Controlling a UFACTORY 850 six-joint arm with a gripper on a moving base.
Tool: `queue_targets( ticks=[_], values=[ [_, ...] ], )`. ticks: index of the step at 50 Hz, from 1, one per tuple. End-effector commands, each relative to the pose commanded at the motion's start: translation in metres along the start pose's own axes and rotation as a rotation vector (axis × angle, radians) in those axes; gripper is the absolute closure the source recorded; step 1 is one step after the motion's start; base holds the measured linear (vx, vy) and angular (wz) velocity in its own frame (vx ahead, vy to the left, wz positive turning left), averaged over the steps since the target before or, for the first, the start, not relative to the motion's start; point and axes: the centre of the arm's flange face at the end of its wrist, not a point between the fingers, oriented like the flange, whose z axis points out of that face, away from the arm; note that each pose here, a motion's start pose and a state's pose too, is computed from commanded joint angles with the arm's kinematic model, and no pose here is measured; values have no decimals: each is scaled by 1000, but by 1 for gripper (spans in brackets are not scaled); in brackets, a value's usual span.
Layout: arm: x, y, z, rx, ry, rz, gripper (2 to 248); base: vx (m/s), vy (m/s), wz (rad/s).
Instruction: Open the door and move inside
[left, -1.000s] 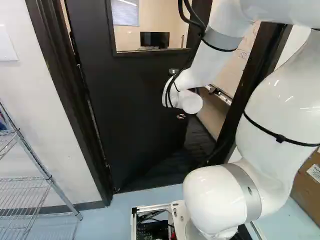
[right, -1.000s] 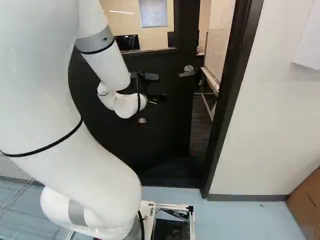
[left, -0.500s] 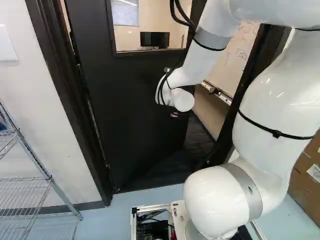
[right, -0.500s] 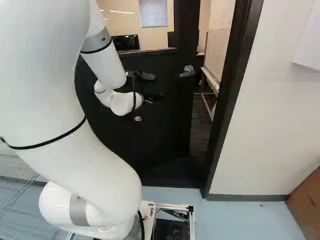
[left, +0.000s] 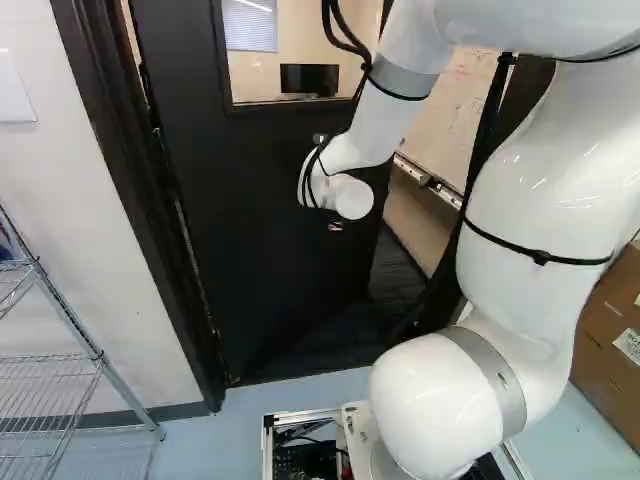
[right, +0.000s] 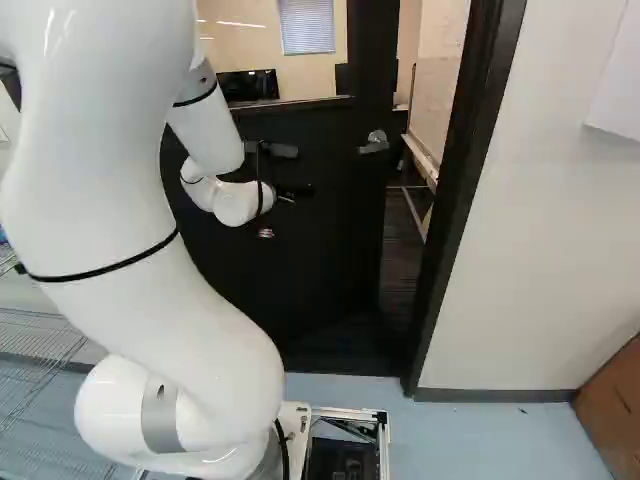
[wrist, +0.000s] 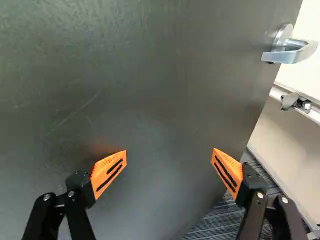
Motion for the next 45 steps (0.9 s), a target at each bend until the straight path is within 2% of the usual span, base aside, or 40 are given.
queue_targets(
  ticks=[45],
  values=[
    [-1, -66, 40, 52, -2, 30, 3, 0, 0, 0]
  ],
)
